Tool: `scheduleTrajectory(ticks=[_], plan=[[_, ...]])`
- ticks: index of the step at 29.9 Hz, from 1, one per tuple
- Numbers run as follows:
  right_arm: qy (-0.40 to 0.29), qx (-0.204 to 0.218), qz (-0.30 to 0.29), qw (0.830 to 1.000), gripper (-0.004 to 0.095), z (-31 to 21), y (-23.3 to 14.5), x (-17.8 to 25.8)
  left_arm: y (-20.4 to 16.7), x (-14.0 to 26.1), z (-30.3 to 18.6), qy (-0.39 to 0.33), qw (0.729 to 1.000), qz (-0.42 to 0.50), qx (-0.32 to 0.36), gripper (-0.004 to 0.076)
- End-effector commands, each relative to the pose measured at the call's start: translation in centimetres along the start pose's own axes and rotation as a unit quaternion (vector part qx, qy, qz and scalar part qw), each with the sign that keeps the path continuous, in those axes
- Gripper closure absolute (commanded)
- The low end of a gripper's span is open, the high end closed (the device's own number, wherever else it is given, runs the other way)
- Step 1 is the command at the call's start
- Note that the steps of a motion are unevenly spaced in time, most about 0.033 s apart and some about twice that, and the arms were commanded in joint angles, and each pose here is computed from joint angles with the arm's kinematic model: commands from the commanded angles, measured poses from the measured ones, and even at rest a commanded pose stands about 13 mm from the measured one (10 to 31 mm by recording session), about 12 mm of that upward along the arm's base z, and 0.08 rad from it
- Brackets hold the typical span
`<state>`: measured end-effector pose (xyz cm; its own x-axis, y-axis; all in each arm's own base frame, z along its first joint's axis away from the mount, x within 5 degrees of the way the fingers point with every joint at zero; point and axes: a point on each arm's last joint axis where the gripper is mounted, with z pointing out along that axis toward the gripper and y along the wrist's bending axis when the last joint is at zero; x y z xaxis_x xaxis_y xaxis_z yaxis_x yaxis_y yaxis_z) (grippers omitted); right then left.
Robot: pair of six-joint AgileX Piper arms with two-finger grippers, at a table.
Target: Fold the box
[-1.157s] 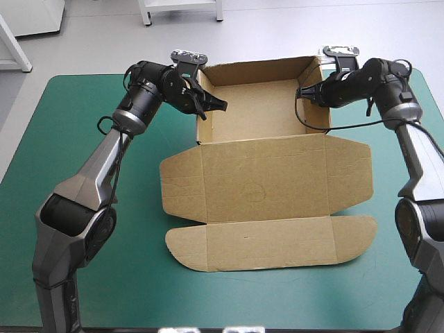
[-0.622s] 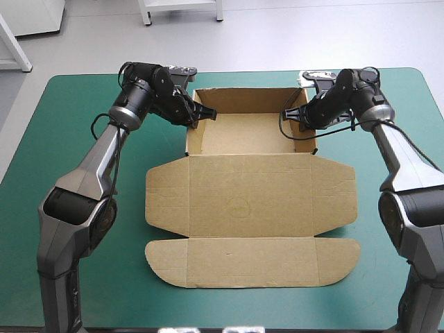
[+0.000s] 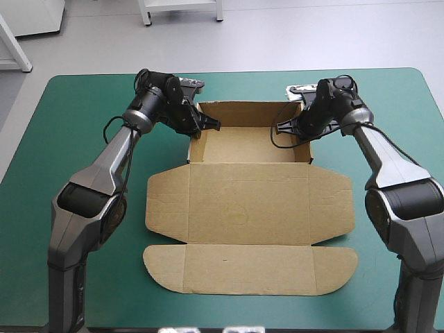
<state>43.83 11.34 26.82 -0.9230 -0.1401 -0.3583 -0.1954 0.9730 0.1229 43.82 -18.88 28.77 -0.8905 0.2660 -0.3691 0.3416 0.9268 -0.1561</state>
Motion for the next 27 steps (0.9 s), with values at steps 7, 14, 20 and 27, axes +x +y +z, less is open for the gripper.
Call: scheduleTrajectory(ticks=[7,14,20,27], plan=[[-0.033,-0.053,-0.018,0.998,0.0609,-3.5,2.4,-0.2,-2.8,0.0,-4.0,-0.034,0.997,0.036,0.064,0.0383],[-0.052,-0.021,-0.023,0.998,0.0407,-5.1,1.9,-0.2,-2.9,-0.1,-5.4,-0.053,0.996,0.044,0.057,0.0261],[-0.097,0.006,-0.038,0.995,0.0407,-9.2,1.7,0.1,-2.8,0.0,-8.7,-0.099,0.993,0.058,0.03,0.0262],[-0.132,0.037,-0.043,0.99,0.0407,-12.9,1.4,0.8,-2.2,1.3,-12.5,-0.119,0.99,0.073,-0.022,0.0269]])
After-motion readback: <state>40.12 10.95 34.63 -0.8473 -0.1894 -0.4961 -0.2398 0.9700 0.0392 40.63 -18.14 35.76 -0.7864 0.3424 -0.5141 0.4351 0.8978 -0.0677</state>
